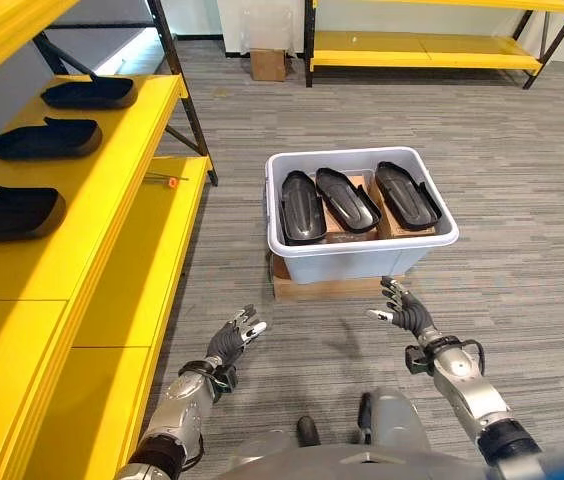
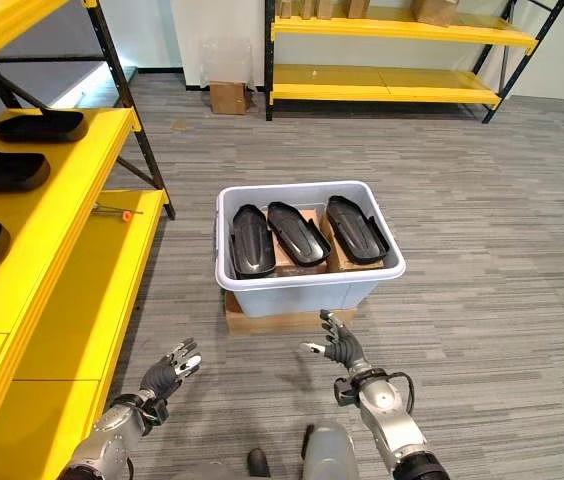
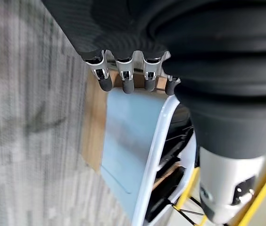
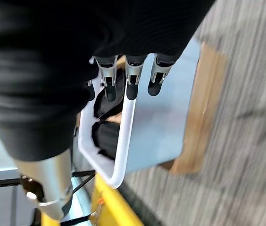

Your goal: Move parts from the plastic box to the shelf.

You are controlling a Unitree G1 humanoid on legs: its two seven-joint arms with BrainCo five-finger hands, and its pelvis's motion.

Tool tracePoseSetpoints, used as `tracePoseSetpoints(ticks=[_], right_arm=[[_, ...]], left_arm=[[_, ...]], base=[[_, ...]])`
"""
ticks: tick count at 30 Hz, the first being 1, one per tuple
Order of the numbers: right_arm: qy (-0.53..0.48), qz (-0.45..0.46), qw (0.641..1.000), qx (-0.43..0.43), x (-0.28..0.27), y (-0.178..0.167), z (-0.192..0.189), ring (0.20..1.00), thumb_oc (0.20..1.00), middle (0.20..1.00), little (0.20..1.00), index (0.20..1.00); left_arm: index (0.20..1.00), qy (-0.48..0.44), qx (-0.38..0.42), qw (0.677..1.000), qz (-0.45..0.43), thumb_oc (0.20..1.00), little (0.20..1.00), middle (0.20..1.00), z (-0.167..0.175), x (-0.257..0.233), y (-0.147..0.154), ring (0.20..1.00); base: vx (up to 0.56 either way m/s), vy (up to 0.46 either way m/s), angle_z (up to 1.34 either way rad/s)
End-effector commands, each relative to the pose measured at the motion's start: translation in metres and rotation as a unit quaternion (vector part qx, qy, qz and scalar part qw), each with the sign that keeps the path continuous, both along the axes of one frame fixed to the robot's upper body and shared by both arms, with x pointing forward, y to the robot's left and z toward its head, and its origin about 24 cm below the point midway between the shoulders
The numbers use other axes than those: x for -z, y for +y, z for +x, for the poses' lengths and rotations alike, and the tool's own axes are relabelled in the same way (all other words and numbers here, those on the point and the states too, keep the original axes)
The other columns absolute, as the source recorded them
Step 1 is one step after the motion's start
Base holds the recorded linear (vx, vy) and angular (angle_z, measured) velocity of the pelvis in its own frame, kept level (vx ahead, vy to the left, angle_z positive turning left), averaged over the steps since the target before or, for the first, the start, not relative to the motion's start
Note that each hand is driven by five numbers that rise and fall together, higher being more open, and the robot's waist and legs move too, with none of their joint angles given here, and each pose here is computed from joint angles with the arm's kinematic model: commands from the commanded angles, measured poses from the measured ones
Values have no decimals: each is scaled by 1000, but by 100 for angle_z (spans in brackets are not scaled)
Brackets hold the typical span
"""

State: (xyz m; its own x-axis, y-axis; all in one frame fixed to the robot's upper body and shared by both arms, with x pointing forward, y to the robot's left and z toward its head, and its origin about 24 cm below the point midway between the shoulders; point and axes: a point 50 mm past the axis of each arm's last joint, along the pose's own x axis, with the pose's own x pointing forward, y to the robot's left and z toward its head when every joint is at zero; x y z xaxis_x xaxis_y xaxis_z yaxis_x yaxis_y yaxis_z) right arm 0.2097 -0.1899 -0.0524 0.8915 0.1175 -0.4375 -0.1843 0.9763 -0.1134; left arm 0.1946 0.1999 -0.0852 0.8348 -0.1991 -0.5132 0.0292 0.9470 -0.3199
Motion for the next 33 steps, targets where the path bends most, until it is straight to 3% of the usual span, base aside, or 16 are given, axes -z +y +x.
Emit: tracePoseSetpoints(ticks=[1,14,29,33], right_arm=[[-64,14,997,29,-20,-5,18,1000,1000,1000,1000,1000],[36,-62,989,133,9,-32,-2,1000,1000,1000,1000,1000],[-38,-170,982,67,-17,-46,13,1000,1000,1000,1000,1000],[-40,-184,980,64,-19,-47,16,1000,1000,1000,1000,1000]], left_arm=[[1000,-40,7,999,14,1000,1000,1000,7,-14,7,1000],[1000,-22,2,1000,-3,1000,1000,1000,-9,-7,-4,1000],[1000,-104,-57,992,-41,1000,1000,1000,10,-33,-3,1000],[1000,-104,-43,993,-43,1000,1000,1000,13,-34,-9,1000]], base=[[180,-95,-10],[309,-184,12],[150,-195,-15],[121,151,-6]])
